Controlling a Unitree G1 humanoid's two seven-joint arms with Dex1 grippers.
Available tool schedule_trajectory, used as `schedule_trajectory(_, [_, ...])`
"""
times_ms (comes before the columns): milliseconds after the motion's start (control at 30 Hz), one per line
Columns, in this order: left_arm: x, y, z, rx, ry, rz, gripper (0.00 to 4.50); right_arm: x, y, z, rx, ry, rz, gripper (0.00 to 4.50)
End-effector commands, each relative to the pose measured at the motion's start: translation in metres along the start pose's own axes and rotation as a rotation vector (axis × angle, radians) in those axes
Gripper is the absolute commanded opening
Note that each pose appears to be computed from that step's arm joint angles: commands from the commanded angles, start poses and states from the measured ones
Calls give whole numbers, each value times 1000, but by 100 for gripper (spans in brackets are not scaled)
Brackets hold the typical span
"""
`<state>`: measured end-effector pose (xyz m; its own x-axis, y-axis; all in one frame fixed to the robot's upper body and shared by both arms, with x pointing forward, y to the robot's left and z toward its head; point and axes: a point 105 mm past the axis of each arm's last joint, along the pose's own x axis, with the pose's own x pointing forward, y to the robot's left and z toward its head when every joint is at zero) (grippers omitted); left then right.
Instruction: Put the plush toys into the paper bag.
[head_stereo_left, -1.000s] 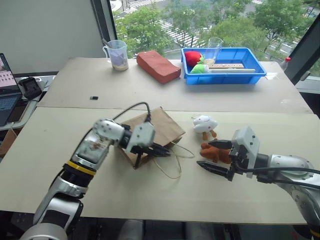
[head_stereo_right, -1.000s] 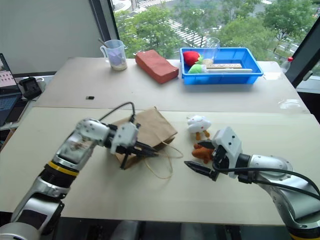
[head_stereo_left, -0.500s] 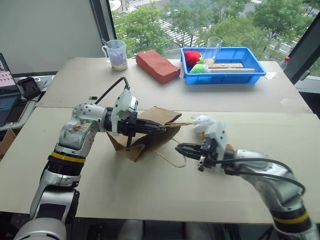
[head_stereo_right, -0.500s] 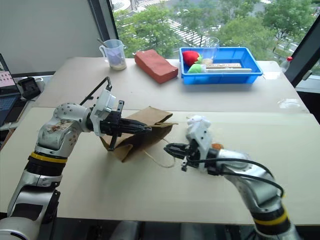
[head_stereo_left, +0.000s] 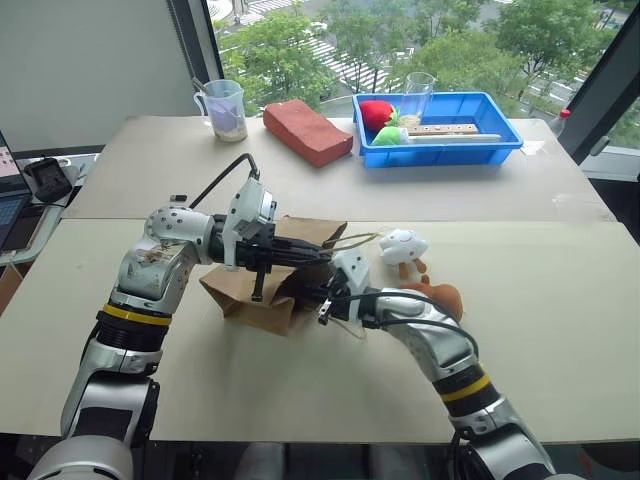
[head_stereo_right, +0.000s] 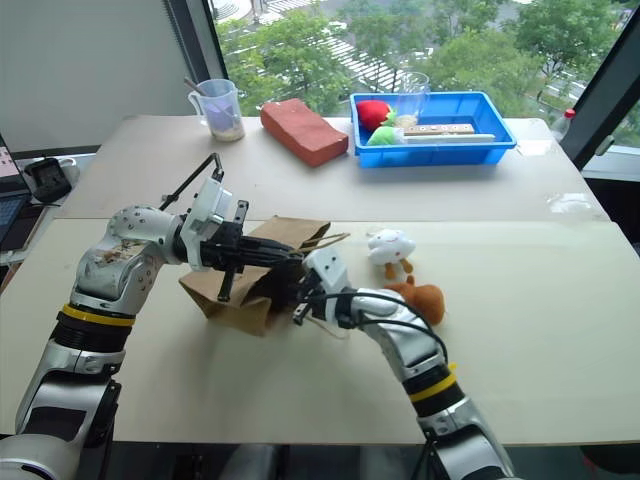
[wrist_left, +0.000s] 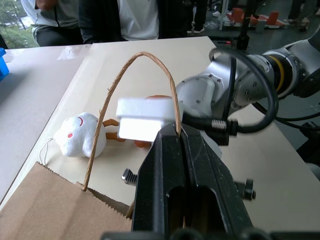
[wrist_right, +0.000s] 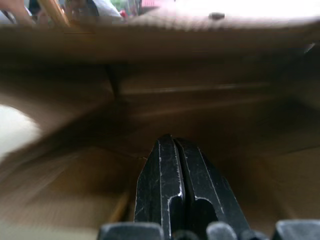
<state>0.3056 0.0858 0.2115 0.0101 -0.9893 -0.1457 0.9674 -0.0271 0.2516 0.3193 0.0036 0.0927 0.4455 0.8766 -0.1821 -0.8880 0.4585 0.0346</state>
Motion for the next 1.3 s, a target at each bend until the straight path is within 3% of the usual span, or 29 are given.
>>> schedule_trajectory(33, [-8,13,21,90,-27,85,0,10,-4,-2,-69,33,-42,1])
schedule_trajectory(233, [-26,47,43,202,-34,340,0,20,-12,-12,-92,84,-129,1])
schedule_trajectory(433, [-49,72,75,365,-57,616,0,26,-37,-9,-60,111,-324,1])
schedule_trajectory(733, [-66,72,118,652,-93,894,0,30,-51,-9,-58,150,-433,1])
schedule_trajectory(867, [-67,69,126,711,-104,947,0,30,-51,-16,-50,177,-431,1])
schedule_trajectory(933, [-70,70,124,707,-101,978,0,28,-54,-17,-45,182,-439,1])
schedule_trajectory(1067, [-67,69,94,609,-53,937,0,29,-54,-6,-31,128,-428,1])
schedule_trajectory(1300, [-51,56,53,474,-21,776,0,30,-25,43,-64,-73,-228,1])
